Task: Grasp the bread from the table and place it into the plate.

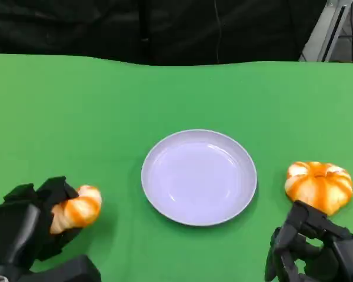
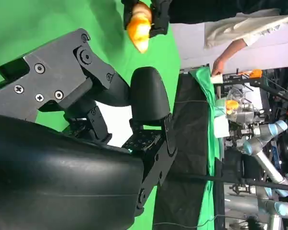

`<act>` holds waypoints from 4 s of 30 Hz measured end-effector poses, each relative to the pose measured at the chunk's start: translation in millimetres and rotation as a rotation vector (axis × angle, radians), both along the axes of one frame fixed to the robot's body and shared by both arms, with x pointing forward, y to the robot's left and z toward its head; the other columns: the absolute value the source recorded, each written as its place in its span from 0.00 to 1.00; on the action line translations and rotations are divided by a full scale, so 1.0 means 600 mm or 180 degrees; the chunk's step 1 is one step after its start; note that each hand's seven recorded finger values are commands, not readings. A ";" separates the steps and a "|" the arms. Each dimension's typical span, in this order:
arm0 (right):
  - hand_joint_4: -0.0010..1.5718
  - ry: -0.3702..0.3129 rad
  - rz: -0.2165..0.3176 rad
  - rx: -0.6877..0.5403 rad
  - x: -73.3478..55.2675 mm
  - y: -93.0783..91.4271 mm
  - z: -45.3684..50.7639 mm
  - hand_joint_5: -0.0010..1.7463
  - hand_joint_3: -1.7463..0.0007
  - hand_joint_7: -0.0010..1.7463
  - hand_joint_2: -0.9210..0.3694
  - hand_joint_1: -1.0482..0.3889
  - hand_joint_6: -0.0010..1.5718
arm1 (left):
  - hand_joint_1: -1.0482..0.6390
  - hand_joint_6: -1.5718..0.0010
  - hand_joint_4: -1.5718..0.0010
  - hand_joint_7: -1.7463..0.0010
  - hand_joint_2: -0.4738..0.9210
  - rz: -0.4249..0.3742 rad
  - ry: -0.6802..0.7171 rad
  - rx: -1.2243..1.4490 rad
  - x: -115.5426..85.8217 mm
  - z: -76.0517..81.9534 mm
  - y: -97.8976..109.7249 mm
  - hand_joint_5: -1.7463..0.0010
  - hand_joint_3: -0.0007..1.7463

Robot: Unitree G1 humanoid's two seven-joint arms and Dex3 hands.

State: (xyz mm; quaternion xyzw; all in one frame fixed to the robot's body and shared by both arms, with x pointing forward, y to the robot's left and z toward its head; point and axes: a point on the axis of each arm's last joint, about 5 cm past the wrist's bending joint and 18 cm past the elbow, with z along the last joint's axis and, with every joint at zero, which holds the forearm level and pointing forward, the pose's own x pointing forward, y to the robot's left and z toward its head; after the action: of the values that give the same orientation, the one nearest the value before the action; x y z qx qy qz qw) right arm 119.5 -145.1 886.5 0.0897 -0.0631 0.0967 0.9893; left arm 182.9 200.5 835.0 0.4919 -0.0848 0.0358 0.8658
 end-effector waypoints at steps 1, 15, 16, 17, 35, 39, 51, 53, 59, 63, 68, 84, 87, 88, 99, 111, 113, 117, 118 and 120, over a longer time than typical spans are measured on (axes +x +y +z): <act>0.54 -0.0001 0.0002 0.0000 0.000 0.000 0.000 1.00 0.31 0.98 0.27 0.63 0.42 | 0.59 0.62 0.57 0.00 0.79 -0.0001 -0.0058 -0.0021 0.001 0.005 -0.001 0.00 0.54; 0.54 0.0001 0.0007 -0.0010 0.000 -0.002 -0.001 1.00 0.31 0.98 0.27 0.64 0.42 | 0.57 0.59 0.54 0.04 0.72 -0.0339 -0.0661 -0.0152 0.021 0.083 -0.042 0.00 0.62; 0.53 0.0000 0.0009 -0.0009 0.000 -0.001 -0.001 1.00 0.31 0.98 0.27 0.64 0.42 | 0.57 0.59 0.54 0.04 0.72 -0.0377 -0.0662 -0.0171 0.025 0.089 -0.049 0.00 0.62; 0.53 -0.0003 0.0015 -0.0008 0.000 -0.001 -0.001 1.00 0.31 0.98 0.27 0.64 0.42 | 0.57 0.59 0.54 0.04 0.72 -0.0429 -0.0677 -0.0185 0.029 0.095 -0.058 0.00 0.62; 0.54 0.0008 0.0003 0.0025 -0.006 0.004 0.002 1.00 0.30 0.97 0.27 0.65 0.43 | 0.59 0.63 0.56 0.00 0.78 -0.1304 -0.0544 -0.0254 0.101 0.116 -0.225 0.00 0.44; 0.54 0.0006 -0.0007 0.0031 -0.007 0.004 0.002 1.00 0.30 0.96 0.28 0.64 0.43 | 0.59 0.62 0.56 0.01 0.82 -0.1316 -0.0429 -0.0224 0.111 0.104 -0.238 0.00 0.36; 0.55 -0.0025 -0.0008 0.0040 -0.007 0.005 0.007 1.00 0.29 0.96 0.28 0.65 0.44 | 0.19 0.70 0.83 1.00 1.00 -0.1561 -0.0164 -0.0100 0.121 0.077 -0.244 0.95 0.19; 0.55 -0.0024 -0.0010 0.0040 -0.008 0.005 0.007 1.00 0.29 0.96 0.28 0.65 0.44 | 0.08 0.85 0.96 1.00 1.00 -0.1592 -0.0113 -0.0038 0.121 0.078 -0.241 0.99 0.31; 0.54 -0.0021 -0.0021 0.0046 -0.008 0.006 0.008 1.00 0.29 0.95 0.28 0.64 0.44 | 0.02 0.94 1.00 1.00 1.00 -0.1749 0.0288 0.0327 0.122 0.086 -0.229 1.00 0.40; 0.54 -0.0022 -0.0015 0.0045 -0.007 0.006 0.007 1.00 0.30 0.95 0.28 0.64 0.44 | 0.02 0.94 1.00 1.00 1.00 -0.1789 0.0332 0.0383 0.120 0.089 -0.229 1.00 0.41; 0.54 -0.0025 -0.0008 0.0045 -0.007 0.006 0.007 1.00 0.30 0.95 0.28 0.64 0.44 | 0.04 0.93 1.00 0.99 1.00 -0.1794 0.0288 0.0312 0.115 0.093 -0.227 1.00 0.39; 0.54 -0.0019 -0.0013 0.0040 -0.005 0.005 0.005 1.00 0.29 0.95 0.28 0.64 0.44 | 0.61 0.37 0.47 0.91 0.91 -0.1554 0.0325 -0.2083 0.069 0.130 -0.166 0.58 0.38; 0.54 -0.0013 -0.0017 0.0037 -0.005 0.005 0.005 1.00 0.29 0.95 0.28 0.64 0.44 | 0.60 0.36 0.44 0.39 0.71 -0.1525 0.0450 -0.2779 0.055 0.138 -0.144 0.13 0.72; 0.54 -0.0011 -0.0018 0.0035 -0.005 0.004 0.005 1.00 0.30 0.95 0.28 0.64 0.44 | 0.59 0.40 0.43 0.24 0.68 -0.1517 0.0482 -0.2902 0.049 0.140 -0.136 0.07 0.78; 0.53 -0.0013 -0.0010 0.0036 -0.001 0.005 0.004 1.00 0.30 0.96 0.27 0.65 0.44 | 0.58 0.47 0.41 0.04 0.70 -0.1605 0.1320 -0.4282 -0.041 0.134 -0.043 0.00 0.74; 0.53 0.0020 -0.0065 -0.0028 0.003 -0.009 -0.002 1.00 0.30 0.96 0.27 0.63 0.43 | 0.54 0.50 0.42 0.02 0.85 -0.1677 0.1637 -0.4605 -0.109 0.094 0.019 0.00 0.53; 0.53 0.0024 -0.0056 -0.0038 0.004 -0.011 -0.005 1.00 0.31 0.96 0.27 0.63 0.42 | 0.53 0.50 0.42 0.02 0.85 -0.1615 0.1631 -0.4624 -0.114 0.087 0.023 0.00 0.53; 0.53 -0.0029 -0.0017 -0.0033 0.006 -0.012 -0.007 1.00 0.31 0.96 0.27 0.63 0.42 | 0.54 0.49 0.42 0.04 0.80 -0.1547 0.1602 -0.4675 -0.118 0.080 0.024 0.00 0.59; 0.53 -0.0029 -0.0011 -0.0028 0.005 -0.012 -0.007 1.00 0.31 0.96 0.27 0.63 0.42 | 0.55 0.48 0.42 0.04 0.80 -0.1538 0.1593 -0.4672 -0.119 0.080 0.025 0.00 0.60; 0.53 -0.0025 -0.0007 -0.0018 0.005 -0.012 -0.008 1.00 0.31 0.96 0.27 0.63 0.42 | 0.55 0.48 0.42 0.05 0.77 -0.1517 0.1575 -0.4666 -0.119 0.081 0.027 0.00 0.64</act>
State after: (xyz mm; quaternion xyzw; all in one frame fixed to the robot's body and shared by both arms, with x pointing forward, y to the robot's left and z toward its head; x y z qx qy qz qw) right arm 122.6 -152.5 881.7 0.0864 -0.0668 0.0962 0.9894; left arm 111.5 216.7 883.5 -0.2383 0.0517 -0.2131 0.9461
